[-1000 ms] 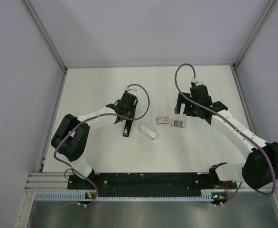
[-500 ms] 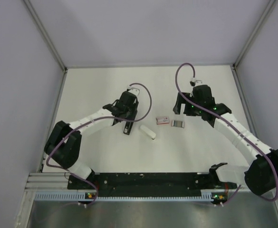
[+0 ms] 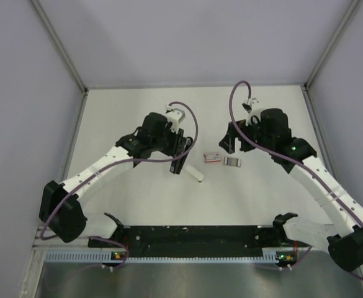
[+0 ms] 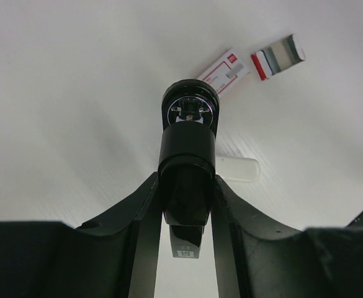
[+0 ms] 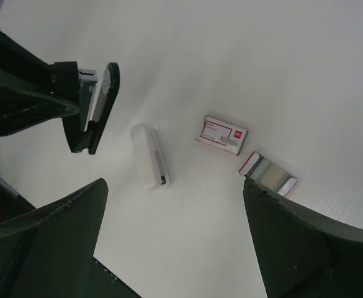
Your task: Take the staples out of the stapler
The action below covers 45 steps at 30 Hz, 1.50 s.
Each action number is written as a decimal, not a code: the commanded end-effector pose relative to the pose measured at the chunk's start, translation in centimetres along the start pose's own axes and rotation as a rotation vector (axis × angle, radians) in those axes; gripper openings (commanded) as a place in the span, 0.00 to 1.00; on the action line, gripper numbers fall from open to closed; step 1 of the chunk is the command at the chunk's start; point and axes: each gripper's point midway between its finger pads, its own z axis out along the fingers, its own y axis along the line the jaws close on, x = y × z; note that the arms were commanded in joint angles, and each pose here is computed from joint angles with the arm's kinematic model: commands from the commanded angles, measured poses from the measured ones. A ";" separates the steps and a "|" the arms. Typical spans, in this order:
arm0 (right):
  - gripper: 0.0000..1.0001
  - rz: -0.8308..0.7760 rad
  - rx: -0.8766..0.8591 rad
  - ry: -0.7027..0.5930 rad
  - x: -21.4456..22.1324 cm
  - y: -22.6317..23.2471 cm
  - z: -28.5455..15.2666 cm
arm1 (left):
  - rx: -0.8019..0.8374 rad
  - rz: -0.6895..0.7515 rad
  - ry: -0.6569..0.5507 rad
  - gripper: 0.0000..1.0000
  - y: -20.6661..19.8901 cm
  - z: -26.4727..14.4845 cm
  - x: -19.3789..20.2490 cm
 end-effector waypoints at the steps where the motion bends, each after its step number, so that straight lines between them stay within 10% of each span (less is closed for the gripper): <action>1: 0.89 -0.155 -0.166 -0.078 -2.2 4.2 -2.7 | 0.238 0.081 -0.110 0.00 -4.7 -3.4 -3.4; 17: 0.79 -0.415 -0.670 -0.108 -0.7 13.4 -8.8 | 0.864 0.202 -0.097 0.00 -13.8 -11.8 -0.9; 45: 0.58 -0.482 -0.802 0.103 3.6 16.4 -6.9 | 1.011 0.243 -0.103 0.00 -16.1 -14.6 -0.3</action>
